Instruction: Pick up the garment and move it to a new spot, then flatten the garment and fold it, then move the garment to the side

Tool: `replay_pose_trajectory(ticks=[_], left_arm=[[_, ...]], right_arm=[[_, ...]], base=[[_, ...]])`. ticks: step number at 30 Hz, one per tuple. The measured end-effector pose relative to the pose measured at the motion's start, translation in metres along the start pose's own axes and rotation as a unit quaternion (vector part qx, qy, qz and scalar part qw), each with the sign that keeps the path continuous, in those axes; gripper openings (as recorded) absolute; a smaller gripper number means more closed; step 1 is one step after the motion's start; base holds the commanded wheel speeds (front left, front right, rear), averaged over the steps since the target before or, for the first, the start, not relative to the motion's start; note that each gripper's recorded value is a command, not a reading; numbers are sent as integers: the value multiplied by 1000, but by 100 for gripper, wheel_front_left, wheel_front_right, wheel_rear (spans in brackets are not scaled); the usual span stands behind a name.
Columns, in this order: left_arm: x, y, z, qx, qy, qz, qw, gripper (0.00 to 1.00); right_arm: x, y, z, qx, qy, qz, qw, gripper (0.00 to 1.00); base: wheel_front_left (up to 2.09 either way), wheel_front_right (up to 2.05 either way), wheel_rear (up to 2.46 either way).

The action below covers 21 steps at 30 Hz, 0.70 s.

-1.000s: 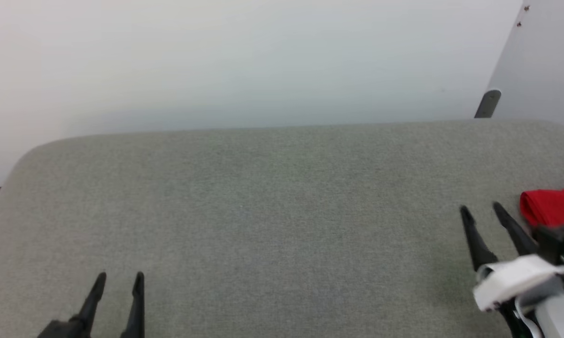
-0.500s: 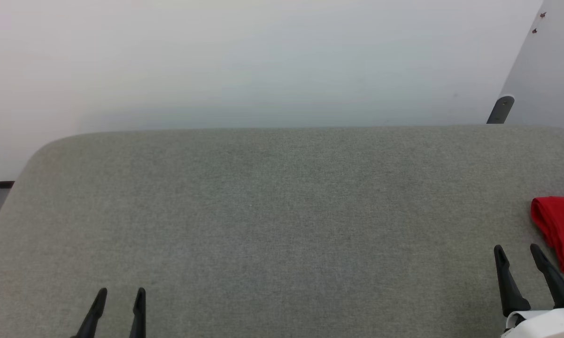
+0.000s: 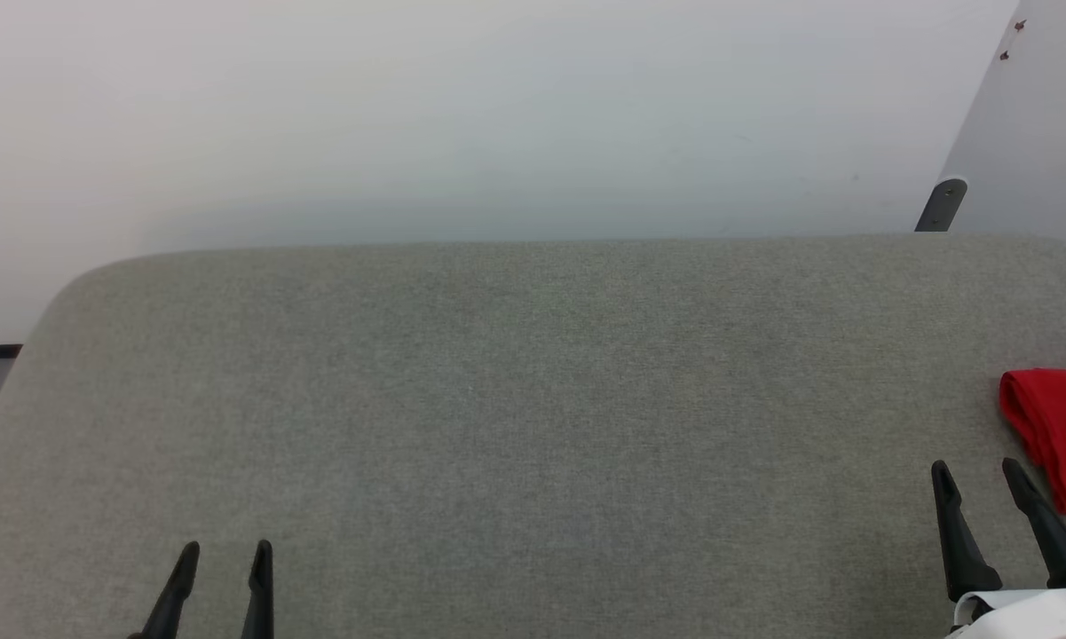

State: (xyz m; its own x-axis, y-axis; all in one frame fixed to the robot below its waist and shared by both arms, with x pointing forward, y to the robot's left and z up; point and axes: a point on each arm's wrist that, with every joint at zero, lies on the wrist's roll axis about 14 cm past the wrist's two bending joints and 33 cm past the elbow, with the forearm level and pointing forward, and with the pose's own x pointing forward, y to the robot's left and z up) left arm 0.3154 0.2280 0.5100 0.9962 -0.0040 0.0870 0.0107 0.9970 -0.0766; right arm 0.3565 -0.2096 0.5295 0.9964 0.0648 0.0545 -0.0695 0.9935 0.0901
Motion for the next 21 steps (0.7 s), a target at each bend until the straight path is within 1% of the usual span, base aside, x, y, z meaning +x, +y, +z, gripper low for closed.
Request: replay_pose_trajectory(ticks=[21], left_arm=[[1, 1, 1, -11, -3, 4, 1000, 100]], right_arm=[[-4, 3, 3, 17, -17, -8, 1000, 100]], base=[[0, 0, 0]])
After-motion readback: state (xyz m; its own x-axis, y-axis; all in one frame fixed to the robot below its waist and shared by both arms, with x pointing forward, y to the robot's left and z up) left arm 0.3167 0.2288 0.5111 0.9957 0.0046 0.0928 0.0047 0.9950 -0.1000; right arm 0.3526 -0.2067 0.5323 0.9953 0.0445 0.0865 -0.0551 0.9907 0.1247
